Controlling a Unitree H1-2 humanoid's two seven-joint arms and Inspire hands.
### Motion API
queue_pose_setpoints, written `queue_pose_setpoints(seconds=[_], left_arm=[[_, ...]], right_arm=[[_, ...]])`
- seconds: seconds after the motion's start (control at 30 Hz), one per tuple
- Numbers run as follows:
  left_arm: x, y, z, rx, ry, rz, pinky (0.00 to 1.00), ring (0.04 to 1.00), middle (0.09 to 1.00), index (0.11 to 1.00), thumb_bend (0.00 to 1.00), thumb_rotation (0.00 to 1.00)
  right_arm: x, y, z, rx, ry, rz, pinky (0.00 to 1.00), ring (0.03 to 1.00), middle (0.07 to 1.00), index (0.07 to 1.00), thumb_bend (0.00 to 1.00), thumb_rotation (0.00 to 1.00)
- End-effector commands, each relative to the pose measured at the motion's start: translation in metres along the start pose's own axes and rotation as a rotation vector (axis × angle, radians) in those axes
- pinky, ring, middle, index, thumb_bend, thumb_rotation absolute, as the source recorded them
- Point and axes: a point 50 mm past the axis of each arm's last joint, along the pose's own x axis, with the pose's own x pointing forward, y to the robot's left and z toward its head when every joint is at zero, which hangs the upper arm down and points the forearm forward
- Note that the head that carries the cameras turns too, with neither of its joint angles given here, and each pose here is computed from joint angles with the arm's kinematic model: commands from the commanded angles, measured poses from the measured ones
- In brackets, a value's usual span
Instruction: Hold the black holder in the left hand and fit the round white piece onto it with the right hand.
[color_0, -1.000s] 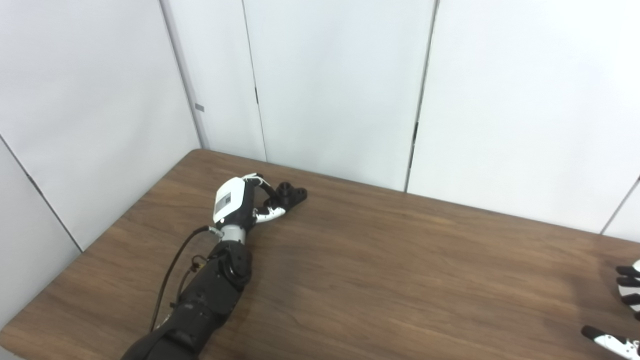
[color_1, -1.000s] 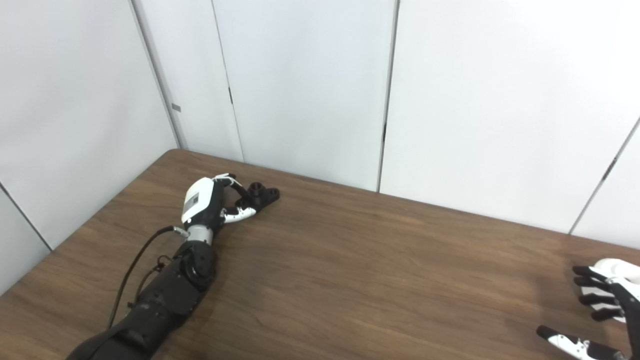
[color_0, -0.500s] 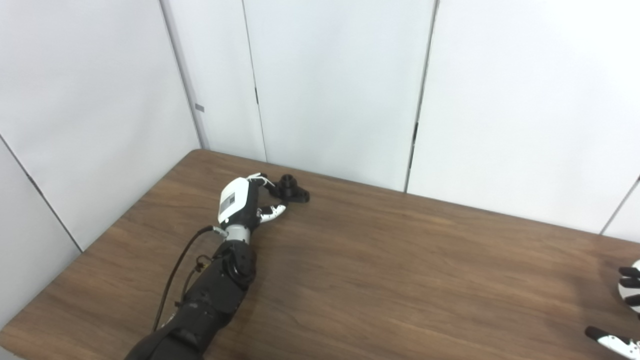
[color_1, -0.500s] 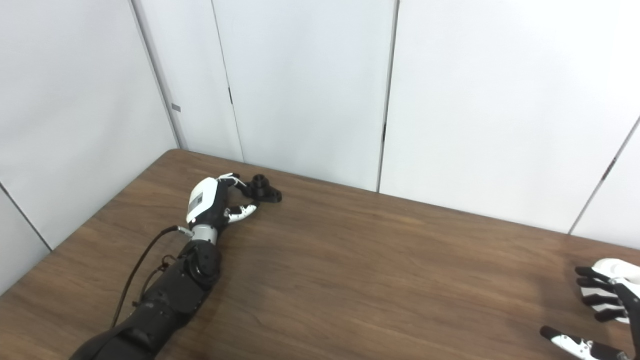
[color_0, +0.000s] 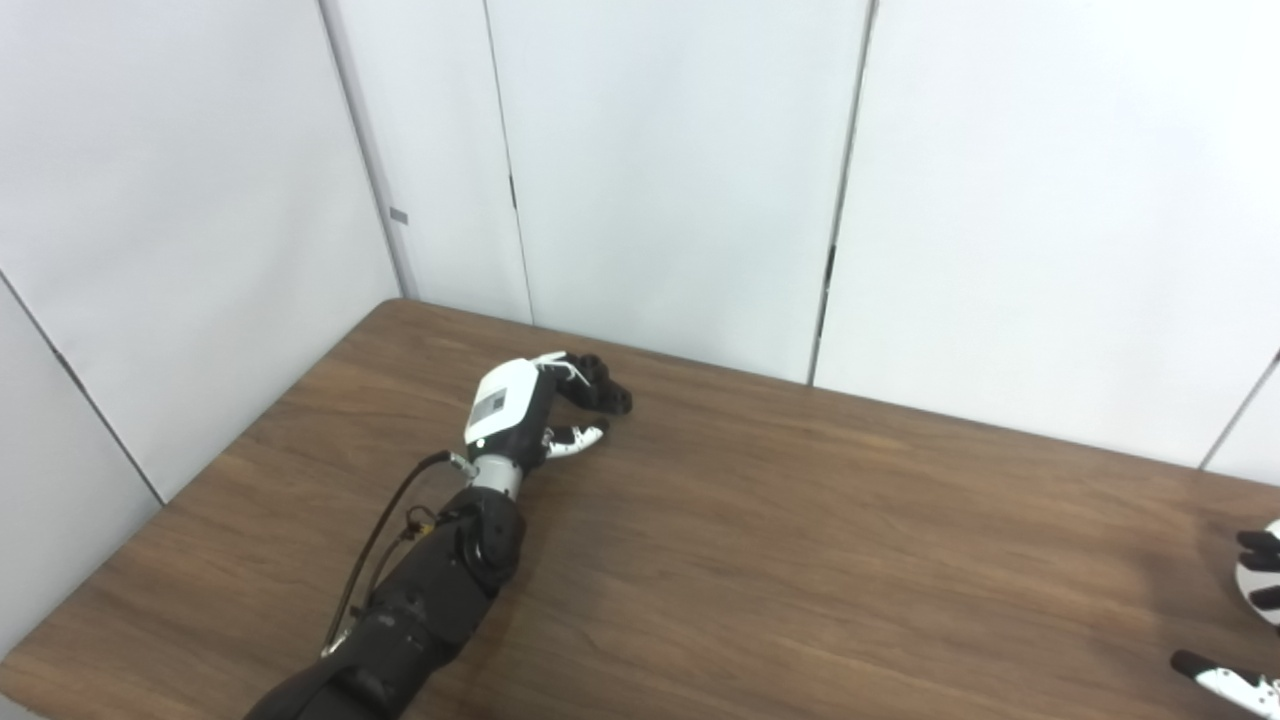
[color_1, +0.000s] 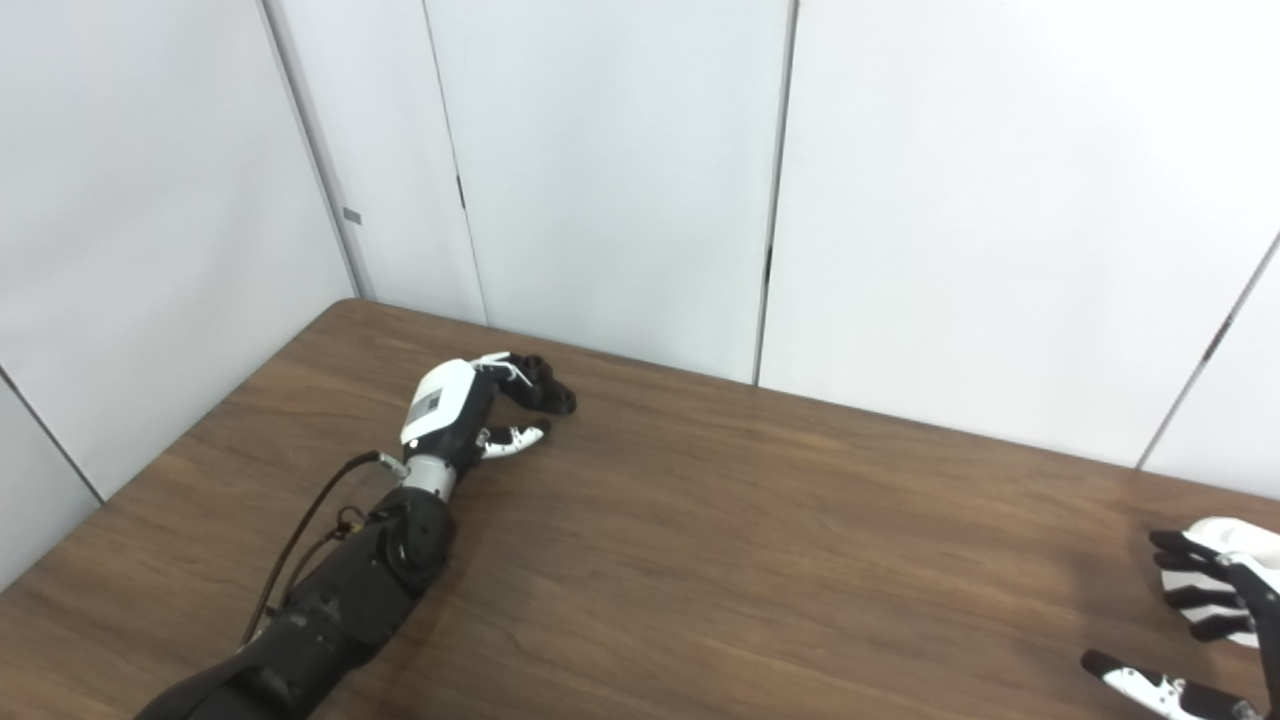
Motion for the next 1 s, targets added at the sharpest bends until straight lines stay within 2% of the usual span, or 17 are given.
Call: queue_pose_setpoints(seconds=[0.0,0.27,0.37,0.67,0.97], left_arm=[[-0.007,-0.011,0.002,-0.011,0.001,-0.026,0.74,0.885,0.848,0.482,0.52,0.07],[-0.004,0.001,0.000,-0.004,0.020,0.004,0.75,0.881,0.853,0.478,0.52,0.07],[-0.006,0.011,-0.002,-0.008,0.005,0.016,0.76,0.881,0.845,0.477,0.52,0.08],[-0.005,0.049,-0.010,0.008,-0.004,0.069,0.77,0.896,0.833,0.474,0.52,0.08],[0.012,0.089,-0.014,0.088,-0.015,0.141,0.74,0.867,0.846,0.487,0.52,0.08]], right_arm=[[0.014,-0.013,0.015,-0.003,-0.065,-0.054,0.49,0.607,0.694,0.717,0.66,0.06],[0.016,-0.012,0.012,0.003,-0.062,-0.054,0.50,0.611,0.696,0.717,0.67,0.04],[0.016,-0.010,0.011,0.005,-0.063,-0.053,0.50,0.601,0.688,0.715,0.67,0.03],[0.018,-0.006,0.011,0.012,-0.059,-0.043,0.50,0.608,0.699,0.720,0.67,0.01],[0.017,-0.004,0.009,0.014,-0.070,-0.047,0.50,0.598,0.689,0.716,0.68,0.00]])
